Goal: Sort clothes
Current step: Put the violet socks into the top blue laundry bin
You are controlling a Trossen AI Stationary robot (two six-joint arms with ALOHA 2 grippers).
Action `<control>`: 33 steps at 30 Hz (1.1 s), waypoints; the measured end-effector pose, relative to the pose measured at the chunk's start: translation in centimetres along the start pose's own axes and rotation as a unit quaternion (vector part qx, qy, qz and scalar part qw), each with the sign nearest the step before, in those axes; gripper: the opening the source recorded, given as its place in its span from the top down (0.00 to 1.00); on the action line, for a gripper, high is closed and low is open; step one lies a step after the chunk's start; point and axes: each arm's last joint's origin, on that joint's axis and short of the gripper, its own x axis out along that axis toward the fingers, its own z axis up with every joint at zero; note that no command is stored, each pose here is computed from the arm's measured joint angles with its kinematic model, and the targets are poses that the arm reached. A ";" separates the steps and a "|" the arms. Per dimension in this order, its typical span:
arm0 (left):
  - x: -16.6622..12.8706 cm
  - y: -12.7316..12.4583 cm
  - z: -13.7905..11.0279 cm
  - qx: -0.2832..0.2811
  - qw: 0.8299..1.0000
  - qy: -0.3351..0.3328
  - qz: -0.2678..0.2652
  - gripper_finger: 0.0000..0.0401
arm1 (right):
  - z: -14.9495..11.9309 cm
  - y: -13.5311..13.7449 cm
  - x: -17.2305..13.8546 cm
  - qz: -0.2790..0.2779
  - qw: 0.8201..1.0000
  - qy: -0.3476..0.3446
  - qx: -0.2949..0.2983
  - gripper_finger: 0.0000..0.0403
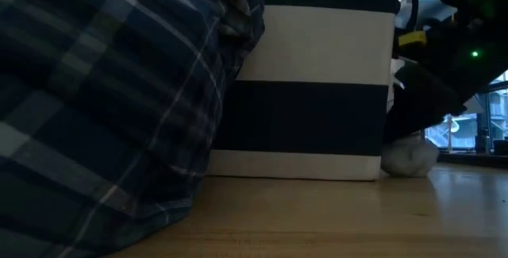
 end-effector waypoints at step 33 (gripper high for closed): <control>-0.1 0.0 0.1 -0.011 1.000 -0.003 0.002 0.59 | 11.5 1.1 -13.7 -0.116 0.988 0.059 -0.086 0.96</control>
